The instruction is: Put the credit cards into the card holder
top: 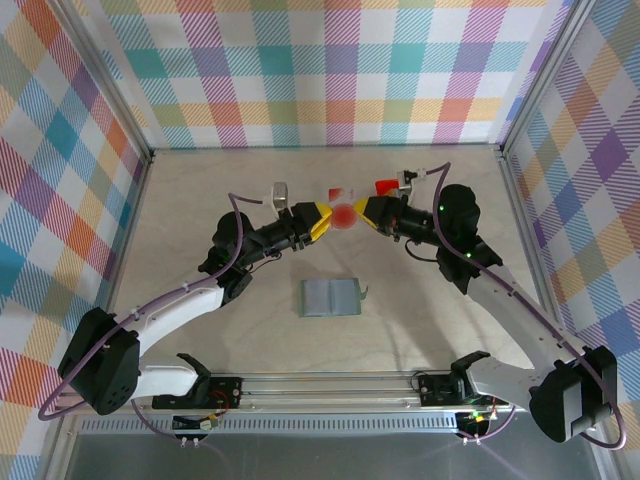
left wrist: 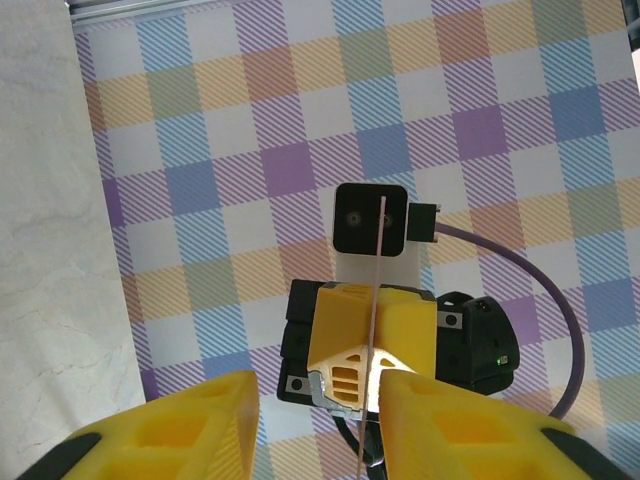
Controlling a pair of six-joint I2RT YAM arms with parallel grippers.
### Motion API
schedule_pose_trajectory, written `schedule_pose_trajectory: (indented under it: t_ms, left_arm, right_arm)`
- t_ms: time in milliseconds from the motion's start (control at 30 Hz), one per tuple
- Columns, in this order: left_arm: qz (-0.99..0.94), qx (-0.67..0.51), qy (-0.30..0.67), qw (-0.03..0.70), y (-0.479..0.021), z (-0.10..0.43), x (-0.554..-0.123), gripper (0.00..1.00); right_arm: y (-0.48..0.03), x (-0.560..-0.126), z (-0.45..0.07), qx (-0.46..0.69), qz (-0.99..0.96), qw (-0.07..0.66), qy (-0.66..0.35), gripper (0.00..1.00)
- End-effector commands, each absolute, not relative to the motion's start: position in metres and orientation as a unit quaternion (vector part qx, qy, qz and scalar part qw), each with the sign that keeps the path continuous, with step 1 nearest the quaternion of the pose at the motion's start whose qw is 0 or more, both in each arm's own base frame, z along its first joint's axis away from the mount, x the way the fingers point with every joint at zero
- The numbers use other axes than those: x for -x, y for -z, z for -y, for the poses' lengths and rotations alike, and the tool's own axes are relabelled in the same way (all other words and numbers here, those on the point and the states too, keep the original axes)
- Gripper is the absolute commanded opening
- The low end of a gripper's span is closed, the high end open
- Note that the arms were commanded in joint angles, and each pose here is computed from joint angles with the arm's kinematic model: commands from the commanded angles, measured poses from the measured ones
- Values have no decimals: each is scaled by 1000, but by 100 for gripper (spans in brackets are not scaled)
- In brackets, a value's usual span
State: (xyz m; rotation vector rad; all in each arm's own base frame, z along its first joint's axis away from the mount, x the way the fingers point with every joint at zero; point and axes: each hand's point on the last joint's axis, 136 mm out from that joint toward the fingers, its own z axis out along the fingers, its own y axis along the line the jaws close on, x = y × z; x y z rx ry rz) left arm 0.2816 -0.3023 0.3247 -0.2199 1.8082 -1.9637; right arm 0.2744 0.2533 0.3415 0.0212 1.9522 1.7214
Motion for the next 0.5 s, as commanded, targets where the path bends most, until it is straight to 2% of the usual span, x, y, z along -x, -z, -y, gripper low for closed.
schedule_pose_trajectory:
  t_ms: [0, 100, 233, 333, 400, 467]
  left_arm:
    - [-637, 60, 728, 245, -349, 301, -274, 34]
    - [-635, 58, 730, 246, -351, 301, -273, 30]
    - [-633, 56, 731, 246, -352, 301, -271, 14]
    - [-633, 58, 730, 252, -351, 299, -271, 2]
    - [-635, 59, 727, 254, -350, 298, -271, 0]
    - [-637, 59, 725, 255, -349, 297, -270, 0]
  right_arm:
    - [-345, -269, -257, 5, -715, 261, -648, 0]
    - [-342, -268, -259, 4, -718, 254, -648, 0]
    - [-338, -267, -260, 1, -722, 249, -645, 1]
    - [-335, -265, -257, 2, -729, 254, -636, 29]
    - [-334, -262, -254, 5, -734, 263, -626, 38]
    - [-335, -257, -249, 11, -738, 273, -616, 40]
